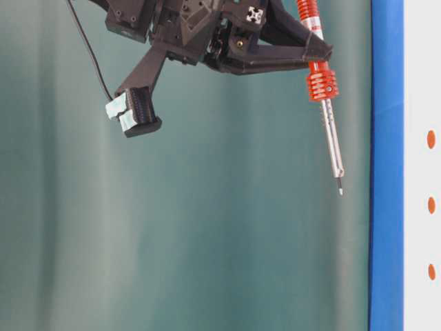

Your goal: Touch the tip of the soldering iron to the mark.

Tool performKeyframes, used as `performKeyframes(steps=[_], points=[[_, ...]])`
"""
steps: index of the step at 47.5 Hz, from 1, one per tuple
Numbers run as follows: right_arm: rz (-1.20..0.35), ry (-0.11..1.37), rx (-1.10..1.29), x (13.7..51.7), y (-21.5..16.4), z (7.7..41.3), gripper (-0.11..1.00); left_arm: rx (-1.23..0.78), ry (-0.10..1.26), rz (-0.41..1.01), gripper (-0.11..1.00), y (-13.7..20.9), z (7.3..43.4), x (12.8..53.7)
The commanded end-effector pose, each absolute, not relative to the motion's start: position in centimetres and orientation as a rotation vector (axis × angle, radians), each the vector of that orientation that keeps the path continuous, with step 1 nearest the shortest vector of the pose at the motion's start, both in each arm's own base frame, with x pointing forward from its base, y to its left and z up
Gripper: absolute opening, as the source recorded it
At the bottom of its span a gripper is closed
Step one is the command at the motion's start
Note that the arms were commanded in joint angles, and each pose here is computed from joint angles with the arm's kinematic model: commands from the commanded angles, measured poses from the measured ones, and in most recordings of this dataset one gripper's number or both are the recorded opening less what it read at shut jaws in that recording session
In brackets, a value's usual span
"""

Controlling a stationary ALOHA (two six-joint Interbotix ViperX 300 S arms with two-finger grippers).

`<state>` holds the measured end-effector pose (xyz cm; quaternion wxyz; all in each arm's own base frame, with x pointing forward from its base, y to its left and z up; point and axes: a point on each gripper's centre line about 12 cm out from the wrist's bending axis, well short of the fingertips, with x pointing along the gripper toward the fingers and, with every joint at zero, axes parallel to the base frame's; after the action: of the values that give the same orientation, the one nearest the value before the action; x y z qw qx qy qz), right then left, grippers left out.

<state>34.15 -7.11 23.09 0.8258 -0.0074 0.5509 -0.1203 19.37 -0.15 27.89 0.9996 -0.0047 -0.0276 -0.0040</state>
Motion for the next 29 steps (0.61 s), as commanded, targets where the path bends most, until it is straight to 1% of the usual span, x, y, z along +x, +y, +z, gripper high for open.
performKeyframes(steps=[1, 29], points=[[-0.262, 1.127, -0.016, 34.14, -7.18, 24.44, 0.06, -0.008, -0.067, -0.010, 0.00, -0.18, 28.31, 19.50], [-0.263, 1.126, -0.015, 34.20, -7.19, 24.45, 0.06, -0.006, -0.067, -0.010, 0.00, -0.18, 28.31, 19.50]])
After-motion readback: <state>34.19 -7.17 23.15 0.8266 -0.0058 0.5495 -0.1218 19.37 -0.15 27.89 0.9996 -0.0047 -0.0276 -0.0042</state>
